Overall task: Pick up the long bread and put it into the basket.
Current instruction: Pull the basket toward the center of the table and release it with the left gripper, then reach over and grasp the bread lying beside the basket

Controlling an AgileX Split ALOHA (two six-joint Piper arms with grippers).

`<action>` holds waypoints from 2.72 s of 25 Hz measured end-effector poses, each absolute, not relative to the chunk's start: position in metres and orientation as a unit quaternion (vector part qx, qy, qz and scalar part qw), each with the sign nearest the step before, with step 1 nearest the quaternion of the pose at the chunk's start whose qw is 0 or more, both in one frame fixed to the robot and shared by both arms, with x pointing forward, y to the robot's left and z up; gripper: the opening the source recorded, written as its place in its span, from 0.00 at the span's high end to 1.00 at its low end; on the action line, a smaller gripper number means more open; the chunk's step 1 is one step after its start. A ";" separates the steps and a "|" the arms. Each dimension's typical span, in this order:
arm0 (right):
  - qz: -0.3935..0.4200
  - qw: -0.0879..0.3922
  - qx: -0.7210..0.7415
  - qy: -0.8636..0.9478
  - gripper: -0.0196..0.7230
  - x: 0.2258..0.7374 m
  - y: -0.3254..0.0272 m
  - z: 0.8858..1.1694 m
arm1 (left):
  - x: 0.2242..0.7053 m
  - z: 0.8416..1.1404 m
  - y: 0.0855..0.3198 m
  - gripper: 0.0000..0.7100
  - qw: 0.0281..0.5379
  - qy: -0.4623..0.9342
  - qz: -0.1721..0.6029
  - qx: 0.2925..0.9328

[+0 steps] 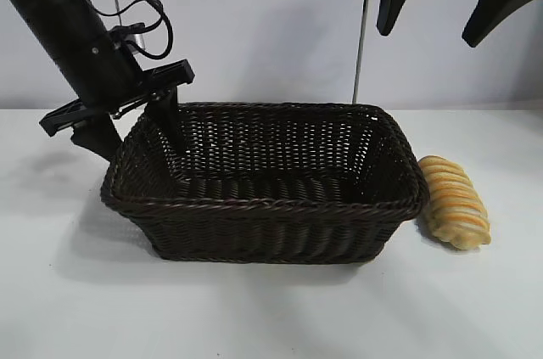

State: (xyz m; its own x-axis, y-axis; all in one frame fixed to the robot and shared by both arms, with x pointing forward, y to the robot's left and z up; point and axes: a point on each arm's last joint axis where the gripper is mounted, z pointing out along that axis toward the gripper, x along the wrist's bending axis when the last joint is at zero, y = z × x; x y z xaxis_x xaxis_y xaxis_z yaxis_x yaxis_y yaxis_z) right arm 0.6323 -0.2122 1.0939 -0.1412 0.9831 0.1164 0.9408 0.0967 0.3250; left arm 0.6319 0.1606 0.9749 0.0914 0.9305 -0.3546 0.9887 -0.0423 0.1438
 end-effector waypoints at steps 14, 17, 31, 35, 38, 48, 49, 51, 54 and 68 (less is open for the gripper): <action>0.163 0.065 0.652 0.738 0.04 0.632 -0.212 1.094 | 0.607 1.043 0.174 0.07 0.194 0.652 -0.029 0.733; 0.163 0.065 0.652 0.738 0.04 0.632 -0.212 1.094 | 0.604 1.050 0.179 0.07 0.187 0.653 -0.012 0.734; 0.164 0.065 0.652 0.737 0.04 0.632 -0.212 1.094 | 0.599 1.054 0.183 0.07 0.170 0.665 -0.008 0.727; 0.164 0.065 0.652 0.737 0.04 0.632 -0.212 1.094 | 0.599 1.054 0.182 0.07 0.173 0.670 -0.015 0.722; 0.164 0.064 0.652 0.737 0.04 0.632 -0.212 1.094 | 0.599 1.054 0.181 0.07 0.174 0.670 -0.017 0.721; 0.169 0.057 0.661 0.729 0.04 0.632 -0.211 1.094 | 0.600 1.054 0.181 0.07 0.181 0.685 -0.016 0.706; 0.169 0.057 0.663 0.727 0.04 0.632 -0.211 1.094 | 0.600 1.054 0.181 0.07 0.181 0.685 -0.016 0.706; 0.170 0.056 0.663 0.727 0.04 0.632 -0.211 1.094 | 0.600 1.054 0.181 0.07 0.181 0.685 -0.017 0.705; 0.166 0.061 0.663 0.727 0.04 0.632 -0.212 1.094 | 0.600 1.054 0.181 0.07 0.181 0.685 -0.017 0.705; 0.092 0.101 0.684 0.717 0.04 0.614 -0.242 1.081 | 0.603 1.055 0.180 0.07 0.193 0.685 -0.008 0.703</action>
